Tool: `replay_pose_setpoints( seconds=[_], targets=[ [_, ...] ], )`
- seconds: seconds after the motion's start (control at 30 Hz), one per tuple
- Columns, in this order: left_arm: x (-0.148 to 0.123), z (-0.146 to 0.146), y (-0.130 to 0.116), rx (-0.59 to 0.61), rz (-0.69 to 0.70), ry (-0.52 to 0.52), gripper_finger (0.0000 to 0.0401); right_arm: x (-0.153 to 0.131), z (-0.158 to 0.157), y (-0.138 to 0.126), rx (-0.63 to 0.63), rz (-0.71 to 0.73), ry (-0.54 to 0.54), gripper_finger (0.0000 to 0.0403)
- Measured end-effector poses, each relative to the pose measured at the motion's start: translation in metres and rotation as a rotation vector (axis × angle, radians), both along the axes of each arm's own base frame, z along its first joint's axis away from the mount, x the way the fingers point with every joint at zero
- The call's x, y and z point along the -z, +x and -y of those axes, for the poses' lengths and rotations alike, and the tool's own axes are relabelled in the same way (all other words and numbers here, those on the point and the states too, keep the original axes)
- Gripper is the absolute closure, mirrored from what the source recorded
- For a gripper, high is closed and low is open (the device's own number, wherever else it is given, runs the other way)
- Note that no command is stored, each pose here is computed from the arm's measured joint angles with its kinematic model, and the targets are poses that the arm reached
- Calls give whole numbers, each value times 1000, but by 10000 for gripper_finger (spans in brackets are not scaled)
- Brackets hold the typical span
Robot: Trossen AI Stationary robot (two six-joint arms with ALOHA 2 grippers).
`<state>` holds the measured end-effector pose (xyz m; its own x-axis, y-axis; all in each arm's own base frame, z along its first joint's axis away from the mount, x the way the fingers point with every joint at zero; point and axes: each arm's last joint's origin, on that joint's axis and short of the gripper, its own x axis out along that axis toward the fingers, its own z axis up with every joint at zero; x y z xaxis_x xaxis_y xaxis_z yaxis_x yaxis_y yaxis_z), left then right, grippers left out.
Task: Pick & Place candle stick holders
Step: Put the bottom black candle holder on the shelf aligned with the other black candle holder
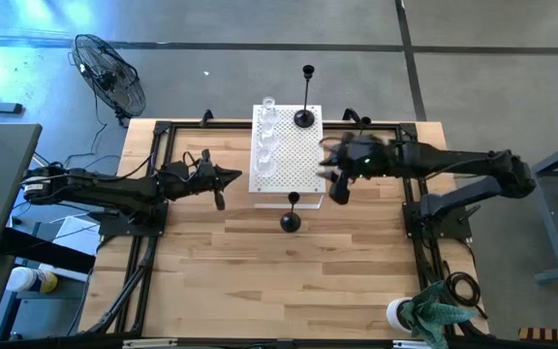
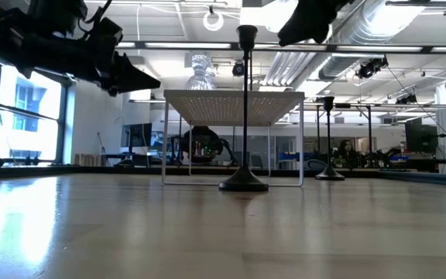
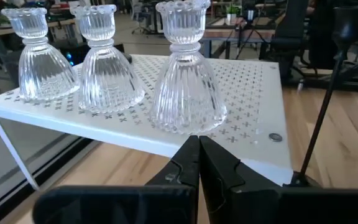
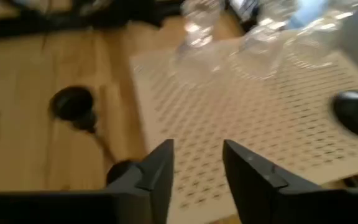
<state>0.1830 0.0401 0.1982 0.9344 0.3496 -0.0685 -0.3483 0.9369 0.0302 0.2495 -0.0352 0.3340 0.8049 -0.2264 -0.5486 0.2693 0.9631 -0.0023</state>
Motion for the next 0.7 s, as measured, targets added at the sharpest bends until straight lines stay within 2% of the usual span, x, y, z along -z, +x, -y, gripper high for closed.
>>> replay_pose_setpoints(
  seconds=[0.13, 0.37, 0.5, 0.7],
  targets=[
    [1, 0, 0, 1, -8, -1, 400, -3, -17, 19, -58, -94, -18, 222],
    [1, 0, 0, 1, -11, 0, 400, -4, -46, 49, -135, -115, -49, 135],
    [1, 0, 0, 2, -11, 0, 400, -7, -53, 59, -161, -113, -46, 114],
    [1, 0, 0, 2, -11, 0, 400, -2, -51, 64, -172, -100, -10, 112]
  ],
)
